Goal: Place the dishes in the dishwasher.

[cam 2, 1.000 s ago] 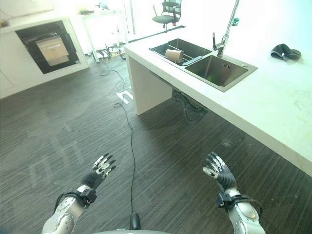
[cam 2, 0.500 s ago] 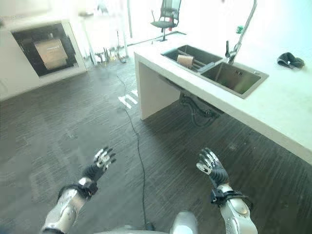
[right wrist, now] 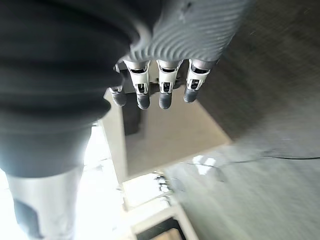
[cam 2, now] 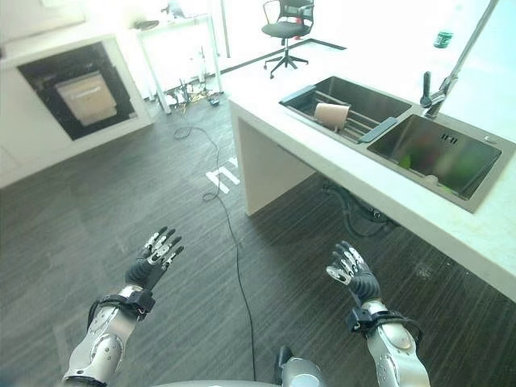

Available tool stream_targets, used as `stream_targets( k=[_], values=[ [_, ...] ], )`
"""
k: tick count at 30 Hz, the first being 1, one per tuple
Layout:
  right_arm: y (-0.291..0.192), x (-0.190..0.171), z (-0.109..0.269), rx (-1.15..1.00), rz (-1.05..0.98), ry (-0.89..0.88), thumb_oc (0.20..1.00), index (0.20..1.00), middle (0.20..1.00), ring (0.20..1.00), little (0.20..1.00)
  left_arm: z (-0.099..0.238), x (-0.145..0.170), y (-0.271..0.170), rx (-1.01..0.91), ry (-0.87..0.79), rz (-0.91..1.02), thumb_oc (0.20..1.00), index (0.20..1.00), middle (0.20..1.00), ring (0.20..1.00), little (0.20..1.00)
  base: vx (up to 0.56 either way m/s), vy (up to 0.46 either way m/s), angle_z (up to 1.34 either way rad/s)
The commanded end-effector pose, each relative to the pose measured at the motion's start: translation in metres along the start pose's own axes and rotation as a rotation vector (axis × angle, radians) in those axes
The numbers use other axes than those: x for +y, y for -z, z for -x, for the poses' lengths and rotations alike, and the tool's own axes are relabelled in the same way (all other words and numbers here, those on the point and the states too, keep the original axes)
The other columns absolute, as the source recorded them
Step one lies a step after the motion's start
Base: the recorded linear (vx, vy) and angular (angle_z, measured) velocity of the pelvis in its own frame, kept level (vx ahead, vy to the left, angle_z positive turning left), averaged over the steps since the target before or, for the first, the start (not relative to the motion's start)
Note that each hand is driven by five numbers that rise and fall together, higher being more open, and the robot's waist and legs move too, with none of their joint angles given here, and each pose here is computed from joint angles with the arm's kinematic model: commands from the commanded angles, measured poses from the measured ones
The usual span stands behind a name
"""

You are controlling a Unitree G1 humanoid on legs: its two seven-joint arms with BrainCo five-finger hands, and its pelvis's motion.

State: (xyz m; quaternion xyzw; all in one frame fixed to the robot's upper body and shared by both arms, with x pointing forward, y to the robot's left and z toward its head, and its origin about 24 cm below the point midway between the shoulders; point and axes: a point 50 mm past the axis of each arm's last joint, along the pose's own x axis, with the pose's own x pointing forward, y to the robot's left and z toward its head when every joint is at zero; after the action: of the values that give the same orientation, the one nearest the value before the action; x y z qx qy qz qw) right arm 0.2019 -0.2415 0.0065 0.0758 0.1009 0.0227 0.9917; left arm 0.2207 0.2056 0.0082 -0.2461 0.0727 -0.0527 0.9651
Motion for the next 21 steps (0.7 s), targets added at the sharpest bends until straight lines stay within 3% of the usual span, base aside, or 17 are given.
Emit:
stream_targets(
  k=[1,6,7,10,12,16,21],
  values=[
    [-0.028,-0.013,-0.001,-0.134,0.083,0.005,1.000,1.000,1.000,1.000,1.000,0.000,-0.011,-0.017,-0.100,0.071,-0.004,1.000,1.000,1.000,1.000,1.000,0.39,-0.178,-0.84],
    [-0.065,-0.020,0.002,-0.266,0.126,-0.005,1.000,1.000,1.000,1.000,1.000,0.009,-0.013,-0.034,-0.185,0.137,-0.012,1.000,1.000,1.000,1.000,1.000,0.49,0.136,-1.36],
    [-0.093,-0.011,0.000,-0.360,0.172,-0.073,1.000,1.000,1.000,1.000,1.000,0.014,-0.020,-0.057,-0.326,0.204,-0.028,1.000,1.000,1.000,1.000,1.000,0.77,0.572,-1.58],
    [-0.109,-0.008,0.002,-0.427,0.174,-0.128,1.000,1.000,1.000,1.000,1.000,0.020,-0.030,-0.076,-0.453,0.282,-0.057,1.000,1.000,1.000,1.000,1.000,0.52,0.401,-1.41],
    [-0.139,0.009,0.008,-0.544,0.163,-0.247,1.000,1.000,1.000,1.000,1.000,0.031,-0.053,-0.124,-0.700,0.492,-0.125,1.000,1.000,1.000,1.000,1.000,0.54,0.597,-0.92],
    [-0.164,0.018,0.032,-0.728,0.087,-0.306,1.000,1.000,1.000,1.000,1.000,0.043,-0.078,-0.174,-0.915,0.735,-0.205,1.000,1.000,1.000,1.000,1.000,0.37,0.462,-1.13],
    [-0.172,0.019,0.041,-0.792,0.100,-0.302,1.000,1.000,1.000,1.000,1.000,0.060,-0.073,-0.200,-1.018,0.710,-0.311,1.000,1.000,1.000,1.000,1.000,0.25,0.316,-0.10]
  ],
)
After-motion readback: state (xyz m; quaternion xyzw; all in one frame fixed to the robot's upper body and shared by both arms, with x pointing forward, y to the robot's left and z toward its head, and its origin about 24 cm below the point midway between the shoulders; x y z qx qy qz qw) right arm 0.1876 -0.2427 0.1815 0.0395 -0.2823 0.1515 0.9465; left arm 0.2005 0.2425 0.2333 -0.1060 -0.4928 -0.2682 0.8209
